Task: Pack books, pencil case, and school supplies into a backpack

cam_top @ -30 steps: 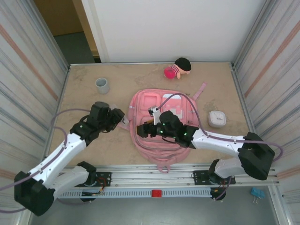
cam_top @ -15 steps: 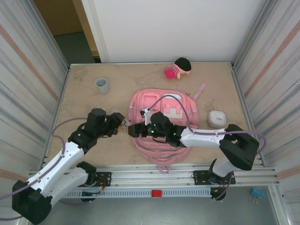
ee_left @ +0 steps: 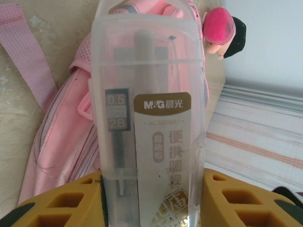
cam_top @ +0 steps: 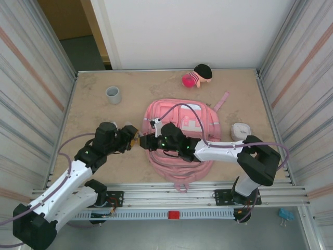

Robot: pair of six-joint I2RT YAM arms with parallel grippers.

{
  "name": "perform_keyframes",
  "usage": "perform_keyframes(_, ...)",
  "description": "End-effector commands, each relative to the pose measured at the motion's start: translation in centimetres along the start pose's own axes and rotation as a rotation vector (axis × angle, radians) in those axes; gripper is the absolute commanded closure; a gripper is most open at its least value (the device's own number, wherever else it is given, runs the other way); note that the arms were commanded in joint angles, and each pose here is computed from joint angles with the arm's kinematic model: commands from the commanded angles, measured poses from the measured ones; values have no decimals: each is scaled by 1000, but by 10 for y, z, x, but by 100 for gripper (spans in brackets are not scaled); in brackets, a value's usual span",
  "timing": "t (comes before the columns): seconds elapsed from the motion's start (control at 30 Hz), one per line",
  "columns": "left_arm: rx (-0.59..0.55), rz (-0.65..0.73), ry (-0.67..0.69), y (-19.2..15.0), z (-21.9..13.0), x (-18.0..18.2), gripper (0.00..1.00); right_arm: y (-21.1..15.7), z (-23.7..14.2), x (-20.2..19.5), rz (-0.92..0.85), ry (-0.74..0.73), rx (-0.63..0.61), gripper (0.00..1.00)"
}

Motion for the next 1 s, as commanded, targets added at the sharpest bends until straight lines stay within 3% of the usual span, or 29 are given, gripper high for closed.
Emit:
perform_keyframes(0.0, 39, -10, -52, -4, -2, -6, 52, 7, -2, 12, -40, 27, -42, 77)
perform_keyframes(0.1, 30, -3, -43, -3, -1, -6, 45, 6, -8, 11, -43, 12, -53, 79)
perform_keyframes(0.23, -1, 15, -6, -1, 2, -1, 27, 5, -21, 4, -40, -20, -53, 79)
perform_keyframes(0.43, -33, 39, 38, -1, 5, 6, 9, 7, -50, -13, -10, -76, -46, 80)
perform_keyframes(0.63, -161, 219, 154, -3, 0, 11, 7, 18, -82, -31, 13, -109, -29, 81)
perform_keyframes(0.87, -275, 437, 218, -12, -6, -4, 8, 49, -126, -61, 63, -149, -78, 82)
perform_keyframes(0.97, -287, 523, 257, -16, -7, -15, 8, 63, -142, -68, 44, -230, -47, 82)
Point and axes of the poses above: each hand's point on the last joint's axis, 136 mm out from that joint toward the fingers, its own z axis out along the fingers, its own x axis along the line the jaws close on, y = z × x, the point moved 10 cm from there along -z, back along the fingers, and after that the axes turned 11 degrees about -z, right-handed, at the moved point
